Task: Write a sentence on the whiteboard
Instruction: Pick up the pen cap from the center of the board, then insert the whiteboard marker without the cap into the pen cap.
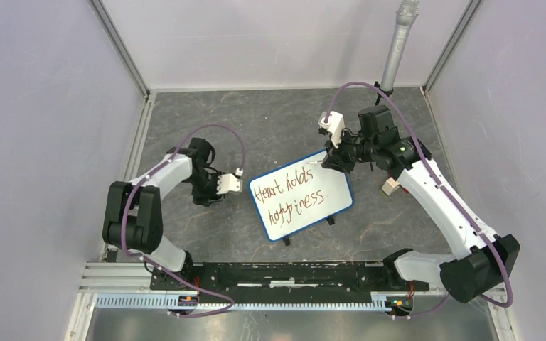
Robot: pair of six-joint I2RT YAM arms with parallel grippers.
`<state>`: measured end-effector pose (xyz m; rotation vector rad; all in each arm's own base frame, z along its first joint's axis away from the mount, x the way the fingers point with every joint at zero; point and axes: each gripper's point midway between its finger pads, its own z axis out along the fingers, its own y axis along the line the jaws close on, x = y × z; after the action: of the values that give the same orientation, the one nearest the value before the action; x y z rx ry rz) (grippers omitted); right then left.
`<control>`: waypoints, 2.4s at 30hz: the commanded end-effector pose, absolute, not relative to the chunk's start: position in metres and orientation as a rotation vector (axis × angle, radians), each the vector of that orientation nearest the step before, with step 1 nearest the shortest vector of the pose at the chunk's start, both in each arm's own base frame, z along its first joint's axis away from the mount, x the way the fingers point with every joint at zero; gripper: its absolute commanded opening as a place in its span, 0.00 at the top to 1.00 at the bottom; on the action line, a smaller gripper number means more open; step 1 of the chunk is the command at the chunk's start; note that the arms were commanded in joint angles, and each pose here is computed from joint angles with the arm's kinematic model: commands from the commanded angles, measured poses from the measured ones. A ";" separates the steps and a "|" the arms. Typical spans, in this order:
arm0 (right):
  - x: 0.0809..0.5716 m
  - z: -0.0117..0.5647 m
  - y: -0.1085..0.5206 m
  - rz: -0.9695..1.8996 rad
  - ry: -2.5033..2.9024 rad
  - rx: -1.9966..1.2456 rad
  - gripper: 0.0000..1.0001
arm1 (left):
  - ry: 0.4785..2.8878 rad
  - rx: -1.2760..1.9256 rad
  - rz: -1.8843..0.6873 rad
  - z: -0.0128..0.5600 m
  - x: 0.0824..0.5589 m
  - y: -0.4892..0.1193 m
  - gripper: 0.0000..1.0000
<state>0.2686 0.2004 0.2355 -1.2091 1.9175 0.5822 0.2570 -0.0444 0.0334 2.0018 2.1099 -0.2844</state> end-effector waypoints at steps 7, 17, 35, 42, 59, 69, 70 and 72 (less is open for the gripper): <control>0.273 0.253 0.202 0.588 1.868 -1.185 1.00 | 1.999 2.164 -0.044 0.022 0.280 -0.055 0.49; 0.274 0.253 0.201 0.585 1.870 -1.182 1.00 | 2.072 2.157 -0.082 0.009 0.279 -0.058 0.63; 0.278 0.251 0.201 0.584 1.878 -1.150 1.00 | 2.660 1.477 -0.472 0.045 0.310 -0.053 0.92; 0.285 0.267 0.218 0.683 1.807 -1.063 1.00 | 2.413 1.091 -0.832 0.146 0.326 -0.112 0.96; 0.331 0.422 0.221 0.480 1.362 -0.844 1.00 | 1.982 0.136 -1.321 0.378 0.372 -0.175 0.98; 0.289 0.436 0.241 0.053 0.932 -0.908 1.00 | 1.849 -0.409 -1.686 0.385 0.374 -0.178 0.98; 0.285 0.429 0.246 0.024 0.910 -0.917 1.00 | 1.832 -0.447 -1.735 0.383 0.375 -0.179 0.98; 0.282 0.415 0.248 -0.021 0.902 -0.911 1.00 | 1.790 -0.542 -1.788 0.375 0.377 -0.177 0.98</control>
<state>0.2726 0.2578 0.4130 -0.9664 1.0006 0.2322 0.3732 -0.1778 0.3476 -0.3302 1.9583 -1.5600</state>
